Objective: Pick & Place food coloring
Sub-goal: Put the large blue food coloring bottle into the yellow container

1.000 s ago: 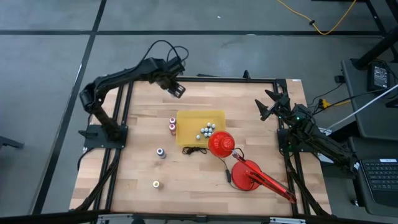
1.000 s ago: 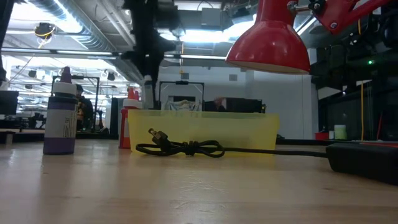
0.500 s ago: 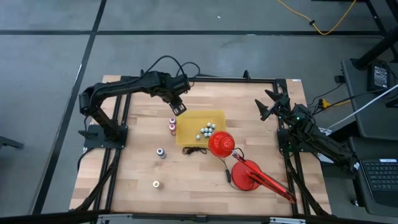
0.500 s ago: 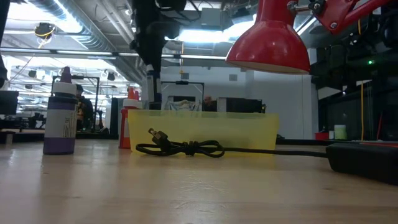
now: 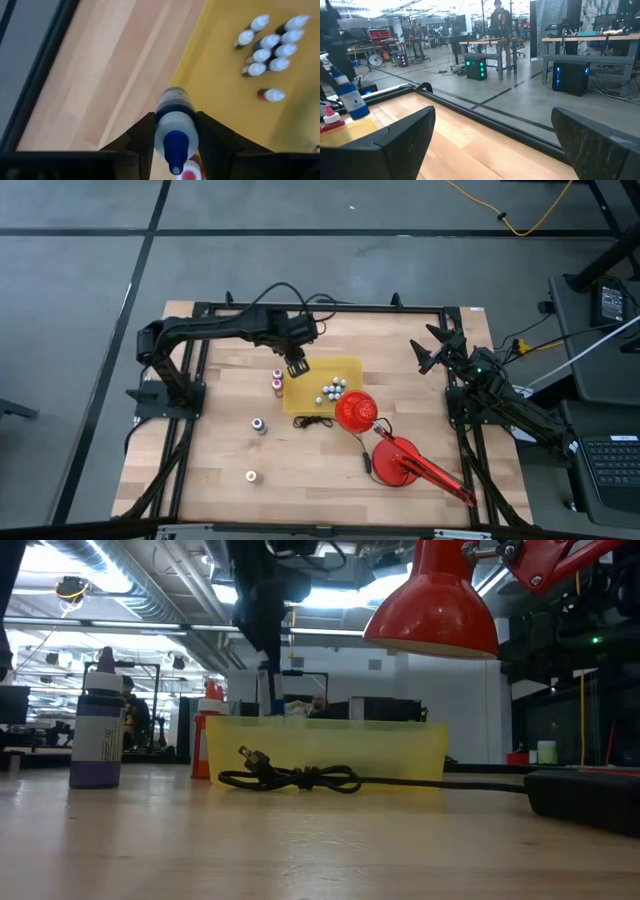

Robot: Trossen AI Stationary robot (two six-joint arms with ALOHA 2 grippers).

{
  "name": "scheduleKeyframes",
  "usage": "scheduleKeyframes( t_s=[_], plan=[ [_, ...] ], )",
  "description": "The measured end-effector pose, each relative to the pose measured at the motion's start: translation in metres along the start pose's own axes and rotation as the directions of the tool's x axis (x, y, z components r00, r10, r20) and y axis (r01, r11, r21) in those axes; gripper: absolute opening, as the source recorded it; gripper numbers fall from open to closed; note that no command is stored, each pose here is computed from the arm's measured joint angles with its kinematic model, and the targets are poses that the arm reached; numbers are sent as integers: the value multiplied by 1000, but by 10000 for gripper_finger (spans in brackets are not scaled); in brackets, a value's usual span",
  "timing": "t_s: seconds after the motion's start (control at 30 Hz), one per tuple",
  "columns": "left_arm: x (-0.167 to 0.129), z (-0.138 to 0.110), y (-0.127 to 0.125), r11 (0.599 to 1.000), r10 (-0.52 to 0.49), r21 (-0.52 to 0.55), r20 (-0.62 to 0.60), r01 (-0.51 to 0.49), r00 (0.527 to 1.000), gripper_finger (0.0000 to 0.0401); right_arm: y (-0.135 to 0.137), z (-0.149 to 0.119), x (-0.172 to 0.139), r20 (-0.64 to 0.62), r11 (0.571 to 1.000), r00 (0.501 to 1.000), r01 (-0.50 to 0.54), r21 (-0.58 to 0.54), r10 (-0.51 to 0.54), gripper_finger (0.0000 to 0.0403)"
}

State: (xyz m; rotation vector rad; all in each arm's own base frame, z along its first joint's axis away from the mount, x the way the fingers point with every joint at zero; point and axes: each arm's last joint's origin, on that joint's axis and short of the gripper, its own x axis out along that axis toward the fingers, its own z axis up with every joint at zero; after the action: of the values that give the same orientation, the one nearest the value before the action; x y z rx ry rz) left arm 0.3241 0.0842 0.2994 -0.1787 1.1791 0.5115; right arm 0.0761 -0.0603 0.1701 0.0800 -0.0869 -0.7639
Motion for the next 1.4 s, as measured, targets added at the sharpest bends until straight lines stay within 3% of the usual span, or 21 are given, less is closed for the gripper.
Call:
scheduleKeyframes(
  t_s=[0.83,1.4],
  plan=[
    [84,17,-36,998,-59,25,-66,60,996,118,0,0,0,0,1000,1000,0,0,0,398],
    [89,16,-31,998,-47,31,-95,50,994,179,0,0,0,0,1000,1000,0,0,0,398]
  ],
)
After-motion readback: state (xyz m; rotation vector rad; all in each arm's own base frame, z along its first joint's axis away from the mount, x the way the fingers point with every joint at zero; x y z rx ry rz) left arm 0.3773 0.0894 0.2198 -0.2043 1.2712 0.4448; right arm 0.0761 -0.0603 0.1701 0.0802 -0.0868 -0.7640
